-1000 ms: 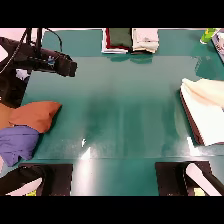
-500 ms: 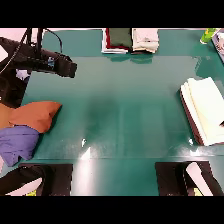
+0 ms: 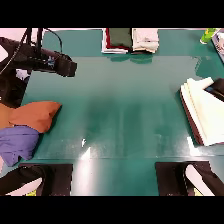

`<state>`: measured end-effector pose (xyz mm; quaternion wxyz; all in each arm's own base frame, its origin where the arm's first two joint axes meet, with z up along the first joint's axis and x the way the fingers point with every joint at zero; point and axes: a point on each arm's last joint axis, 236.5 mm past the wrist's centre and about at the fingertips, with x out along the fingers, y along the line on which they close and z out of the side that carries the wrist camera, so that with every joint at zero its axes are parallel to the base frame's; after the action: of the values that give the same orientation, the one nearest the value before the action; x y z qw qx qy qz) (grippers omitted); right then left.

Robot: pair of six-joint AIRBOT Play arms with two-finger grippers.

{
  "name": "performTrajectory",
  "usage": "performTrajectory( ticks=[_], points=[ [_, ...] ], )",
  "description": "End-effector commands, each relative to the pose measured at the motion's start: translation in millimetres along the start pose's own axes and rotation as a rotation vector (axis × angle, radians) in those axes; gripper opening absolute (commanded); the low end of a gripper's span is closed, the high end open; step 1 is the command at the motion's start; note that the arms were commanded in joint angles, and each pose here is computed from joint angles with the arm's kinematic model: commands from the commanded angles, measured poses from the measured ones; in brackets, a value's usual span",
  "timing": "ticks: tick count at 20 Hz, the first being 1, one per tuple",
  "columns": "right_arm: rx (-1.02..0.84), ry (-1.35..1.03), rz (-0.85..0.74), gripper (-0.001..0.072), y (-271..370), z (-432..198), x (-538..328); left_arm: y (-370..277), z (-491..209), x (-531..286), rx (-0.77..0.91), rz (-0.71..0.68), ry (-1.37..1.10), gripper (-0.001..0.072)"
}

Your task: Fold the shirts.

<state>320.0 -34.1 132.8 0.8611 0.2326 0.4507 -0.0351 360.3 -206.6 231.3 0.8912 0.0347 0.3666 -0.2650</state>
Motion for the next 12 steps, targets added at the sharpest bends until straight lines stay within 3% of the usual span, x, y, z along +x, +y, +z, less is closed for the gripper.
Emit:
performTrajectory(
  ticks=[1,4,5,6,8,12],
  points=[
    [-0.243,0.062,0.202,0.0613,107.1,-31.1,19.9,2.0,3.7,-0.1,0.003,0.009,-0.016,0.0027],
    [-0.395,0.134,0.245,0.0502,150.0,-64.1,47.5,1.9,4.0,-0.2,0.003,0.009,-0.017,0.0028],
    [-0.422,0.16,0.262,0.043,161.6,-75.0,55.9,1.9,3.9,-0.2,0.003,0.009,-0.017,0.0028],
    [-0.443,0.185,0.271,0.0321,169.1,-84.6,62.6,1.9,4.0,-0.2,0.003,0.009,-0.017,0.0028],
    [-0.469,0.234,0.277,0.0019,176.7,-100.5,73.0,1.9,4.0,-0.2,0.003,0.009,-0.017,0.0028],
    [-0.479,0.274,0.271,0.0018,177.7,-110.6,82.4,1.9,4.0,-0.2,0.003,0.009,-0.017,0.0027]
  ],
)
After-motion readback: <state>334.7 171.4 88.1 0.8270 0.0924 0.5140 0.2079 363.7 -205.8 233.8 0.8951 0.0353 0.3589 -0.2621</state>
